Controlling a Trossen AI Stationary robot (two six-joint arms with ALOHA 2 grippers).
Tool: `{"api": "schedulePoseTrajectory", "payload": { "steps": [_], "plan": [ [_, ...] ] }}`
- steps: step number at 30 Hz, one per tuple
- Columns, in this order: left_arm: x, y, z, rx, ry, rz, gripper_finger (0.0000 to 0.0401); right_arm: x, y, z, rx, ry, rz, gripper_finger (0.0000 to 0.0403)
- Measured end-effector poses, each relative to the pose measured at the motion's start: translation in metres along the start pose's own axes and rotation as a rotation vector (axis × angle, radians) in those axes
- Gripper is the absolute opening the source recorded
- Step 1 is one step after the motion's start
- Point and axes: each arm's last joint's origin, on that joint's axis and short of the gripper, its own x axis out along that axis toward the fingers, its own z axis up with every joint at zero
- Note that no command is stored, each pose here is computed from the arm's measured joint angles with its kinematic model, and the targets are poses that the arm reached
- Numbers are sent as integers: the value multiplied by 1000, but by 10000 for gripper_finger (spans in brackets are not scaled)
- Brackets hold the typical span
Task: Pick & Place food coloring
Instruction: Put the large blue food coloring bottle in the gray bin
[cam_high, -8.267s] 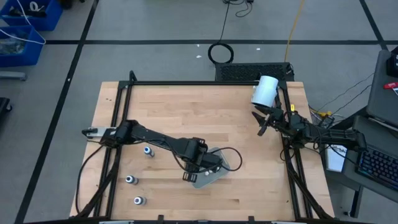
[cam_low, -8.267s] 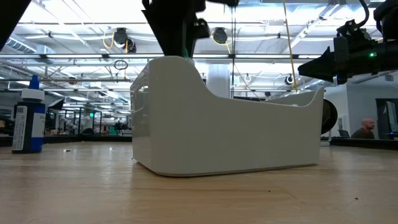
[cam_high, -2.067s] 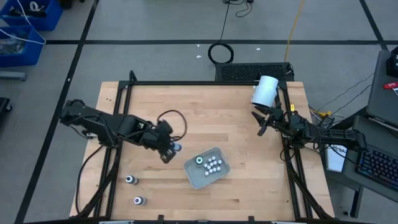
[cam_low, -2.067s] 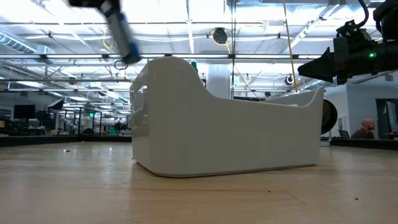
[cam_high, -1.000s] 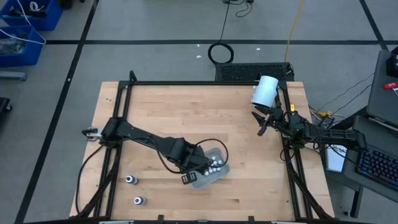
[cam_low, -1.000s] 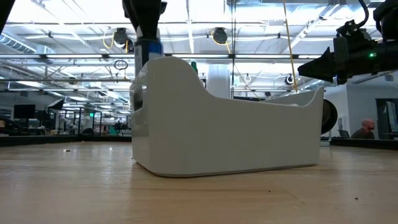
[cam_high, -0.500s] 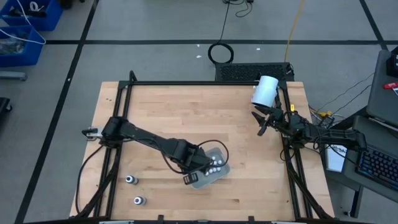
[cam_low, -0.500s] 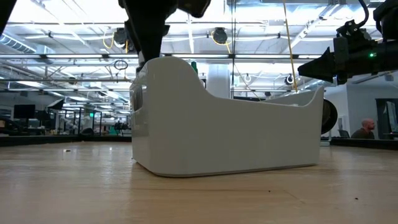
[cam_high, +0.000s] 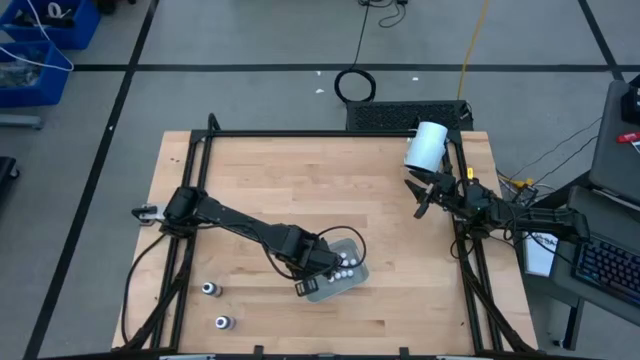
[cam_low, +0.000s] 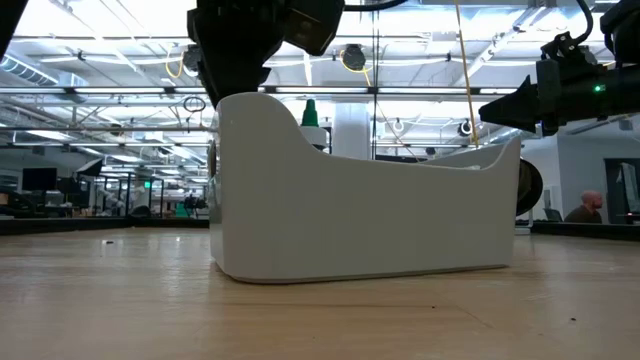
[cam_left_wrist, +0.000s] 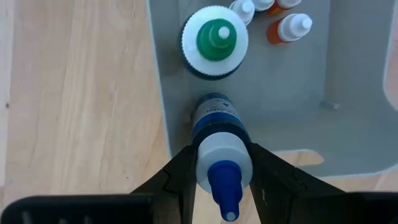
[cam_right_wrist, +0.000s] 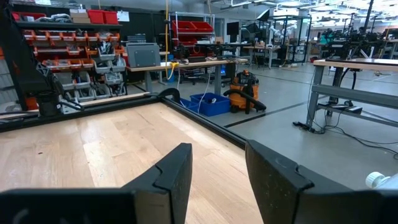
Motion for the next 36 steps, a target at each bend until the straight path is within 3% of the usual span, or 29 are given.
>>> {"api": "schedulePoseTrajectory", "payload": {
  "steps": [22, 36],
  "plan": [
    [0, -1, 6, 41, -62, -10, 121, 0, 0, 0, 0, 0, 0, 141],
    [6, 3, 0, -1, -12, 4, 121, 0, 0, 0, 0, 0, 0, 141]
  ]
}}
